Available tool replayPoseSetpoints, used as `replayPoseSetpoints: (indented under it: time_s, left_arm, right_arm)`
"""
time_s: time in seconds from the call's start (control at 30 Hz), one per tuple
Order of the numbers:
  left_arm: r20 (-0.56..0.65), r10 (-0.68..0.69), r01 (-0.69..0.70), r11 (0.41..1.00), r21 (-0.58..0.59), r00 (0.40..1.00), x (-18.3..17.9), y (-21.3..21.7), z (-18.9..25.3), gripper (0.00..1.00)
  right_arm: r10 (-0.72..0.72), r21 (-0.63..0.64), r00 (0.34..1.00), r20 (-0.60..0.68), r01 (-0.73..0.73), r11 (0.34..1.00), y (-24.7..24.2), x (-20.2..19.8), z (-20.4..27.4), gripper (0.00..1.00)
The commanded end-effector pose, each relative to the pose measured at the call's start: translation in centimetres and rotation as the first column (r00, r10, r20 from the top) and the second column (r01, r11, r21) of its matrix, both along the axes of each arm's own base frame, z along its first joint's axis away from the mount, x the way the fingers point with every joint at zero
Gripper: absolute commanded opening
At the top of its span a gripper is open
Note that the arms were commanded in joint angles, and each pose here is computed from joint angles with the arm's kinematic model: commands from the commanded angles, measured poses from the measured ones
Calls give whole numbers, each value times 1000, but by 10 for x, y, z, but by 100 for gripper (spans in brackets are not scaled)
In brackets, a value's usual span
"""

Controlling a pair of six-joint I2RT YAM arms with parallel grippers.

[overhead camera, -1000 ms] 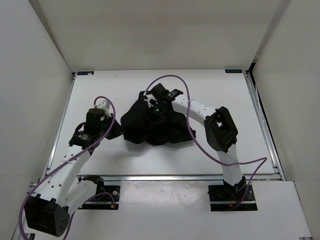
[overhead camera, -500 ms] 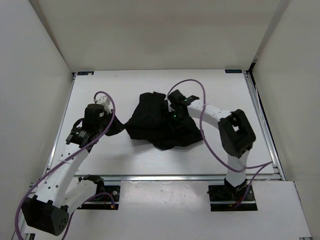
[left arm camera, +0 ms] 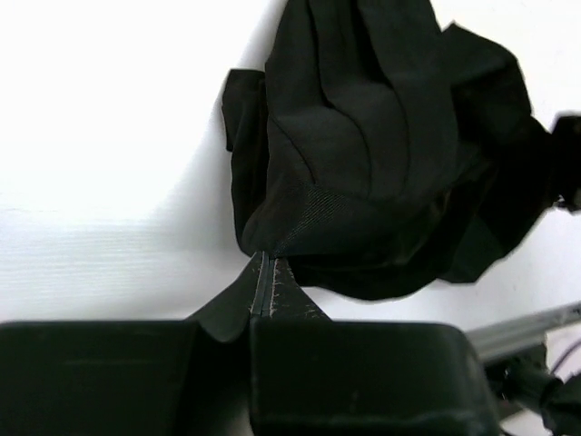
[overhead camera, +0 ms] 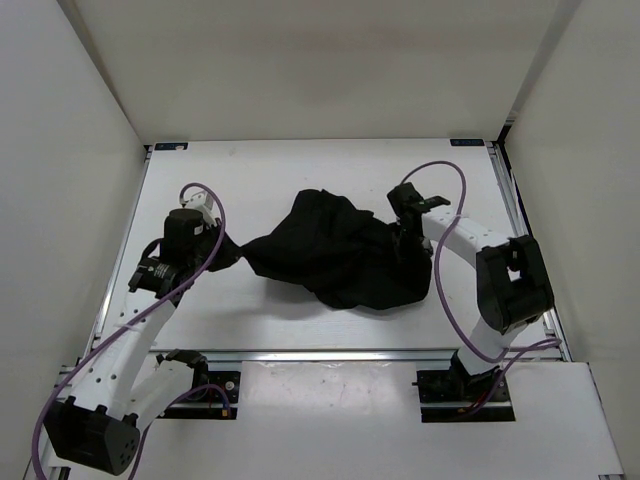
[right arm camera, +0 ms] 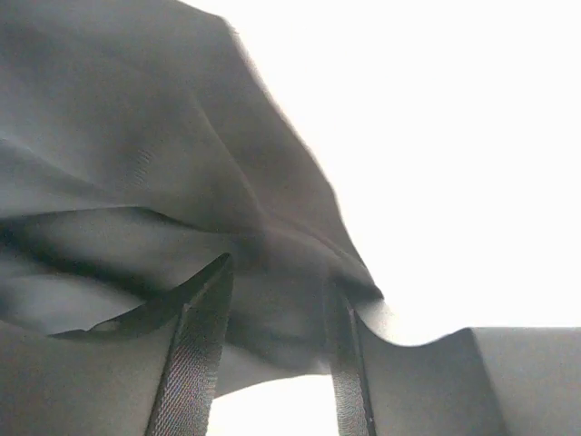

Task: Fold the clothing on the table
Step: Flatten the skirt out

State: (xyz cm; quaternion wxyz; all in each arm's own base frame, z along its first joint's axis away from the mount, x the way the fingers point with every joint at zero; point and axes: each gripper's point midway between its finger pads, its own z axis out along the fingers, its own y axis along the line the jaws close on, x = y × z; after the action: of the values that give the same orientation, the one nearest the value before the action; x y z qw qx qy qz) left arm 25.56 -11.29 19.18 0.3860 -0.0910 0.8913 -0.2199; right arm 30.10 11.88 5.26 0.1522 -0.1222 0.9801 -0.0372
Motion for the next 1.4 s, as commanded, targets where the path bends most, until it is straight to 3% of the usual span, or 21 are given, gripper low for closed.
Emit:
replayPoseSetpoints:
  time_s: [0.0, 0.17, 0.3, 0.4, 0.5, 0.63, 1.0, 1.37]
  left_arm:
    - [53, 42, -44, 998, 35, 998, 6, 13, 11, 0]
    - [54, 50, -52, 998, 28, 997, 7, 13, 12, 0]
    - [43, 36, -36, 999, 5, 998, 7, 9, 9, 0]
    - [26, 39, -39, 999, 2, 999, 7, 8, 3, 0]
    - [22, 35, -35, 999, 1, 999, 8, 6, 3, 0]
    - [21, 24, -24, 1000, 7, 999, 8, 5, 3, 0]
    - [19, 10, -10, 1000, 4, 1000, 3, 2, 0, 0]
    - [22, 27, -27, 1000, 10, 999, 3, 7, -1, 0]
  right_arm:
    - [-63, -181, 998, 1, 62, 982, -57, -9, 6, 49]
    - [-67, -121, 997, 22, 69, 990, -53, -7, 10, 48]
    - [87, 64, 993, 74, -92, 994, 17, 2, 39, 49]
    - [206, 231, 970, 131, -232, 945, 81, 5, 66, 49]
    - [249, 381, 960, 131, -280, 881, 130, -1, 84, 50]
    - [278, 403, 955, 106, -297, 866, 146, -8, 73, 49]
    - [244, 368, 970, 3, -228, 902, 119, -28, 22, 46]
    - [241, 302, 971, 0, -230, 925, 101, -31, 22, 49]
